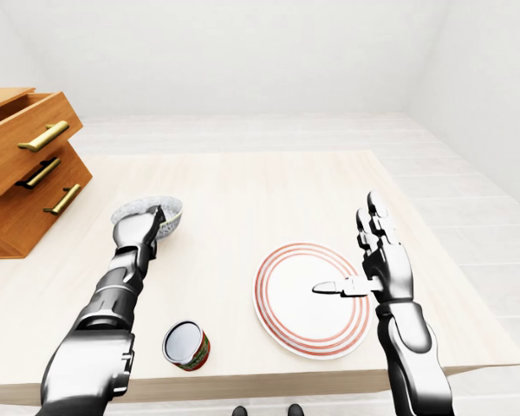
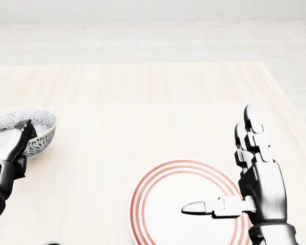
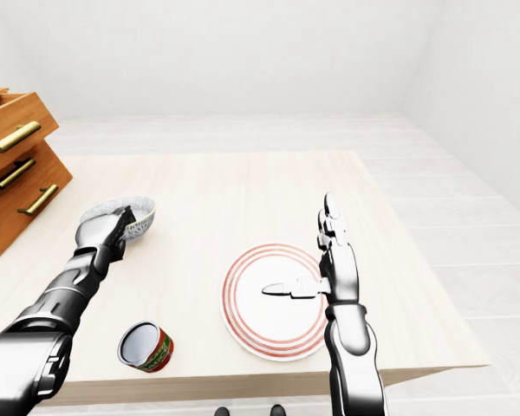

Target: Put the bowl on the plate.

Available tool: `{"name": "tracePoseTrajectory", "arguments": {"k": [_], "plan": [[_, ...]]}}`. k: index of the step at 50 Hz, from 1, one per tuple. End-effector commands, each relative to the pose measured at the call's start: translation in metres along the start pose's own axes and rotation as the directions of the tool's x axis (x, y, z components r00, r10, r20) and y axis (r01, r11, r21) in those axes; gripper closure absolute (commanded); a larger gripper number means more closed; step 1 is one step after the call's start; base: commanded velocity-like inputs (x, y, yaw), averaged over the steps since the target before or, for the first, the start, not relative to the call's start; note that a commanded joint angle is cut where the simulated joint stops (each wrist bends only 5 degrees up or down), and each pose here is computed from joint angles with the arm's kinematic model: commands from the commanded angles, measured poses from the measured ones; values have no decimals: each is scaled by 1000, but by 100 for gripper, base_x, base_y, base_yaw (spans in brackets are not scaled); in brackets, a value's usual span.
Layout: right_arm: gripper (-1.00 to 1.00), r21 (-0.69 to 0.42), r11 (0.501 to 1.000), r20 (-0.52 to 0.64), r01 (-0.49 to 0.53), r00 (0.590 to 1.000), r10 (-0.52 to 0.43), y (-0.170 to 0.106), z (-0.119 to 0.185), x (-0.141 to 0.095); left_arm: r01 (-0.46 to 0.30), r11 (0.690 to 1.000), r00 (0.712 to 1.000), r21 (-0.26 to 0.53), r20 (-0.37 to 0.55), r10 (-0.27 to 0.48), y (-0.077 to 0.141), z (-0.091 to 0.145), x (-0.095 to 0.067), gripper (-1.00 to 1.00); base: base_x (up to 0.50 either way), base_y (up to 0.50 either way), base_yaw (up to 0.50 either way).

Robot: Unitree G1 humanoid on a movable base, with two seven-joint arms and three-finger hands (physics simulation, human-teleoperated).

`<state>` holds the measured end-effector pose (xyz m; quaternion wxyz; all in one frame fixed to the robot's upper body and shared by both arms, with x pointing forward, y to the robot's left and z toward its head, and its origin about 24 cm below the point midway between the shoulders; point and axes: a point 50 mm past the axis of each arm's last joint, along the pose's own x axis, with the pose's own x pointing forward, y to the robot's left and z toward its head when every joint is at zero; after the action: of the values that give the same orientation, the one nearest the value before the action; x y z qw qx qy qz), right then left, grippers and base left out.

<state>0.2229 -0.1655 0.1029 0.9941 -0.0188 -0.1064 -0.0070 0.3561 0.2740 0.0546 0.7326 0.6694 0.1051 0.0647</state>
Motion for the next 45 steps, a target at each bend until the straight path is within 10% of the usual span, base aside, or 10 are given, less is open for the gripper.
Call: {"name": "tracePoseTrajectory", "arguments": {"k": [1, 45], "plan": [[-100, 0, 1000, -3, 3, 1000, -3, 0, 0, -2, -55, 998, 998, 8, 20, 55, 10, 4, 3, 100, 0, 0, 0], [-100, -8, 1000, -1, 2, 1000, -2, -1, -1, 2, -159, 983, 950, -97, 257, 179, 44, 60, -24, 100, 0, 0, 0]]}}
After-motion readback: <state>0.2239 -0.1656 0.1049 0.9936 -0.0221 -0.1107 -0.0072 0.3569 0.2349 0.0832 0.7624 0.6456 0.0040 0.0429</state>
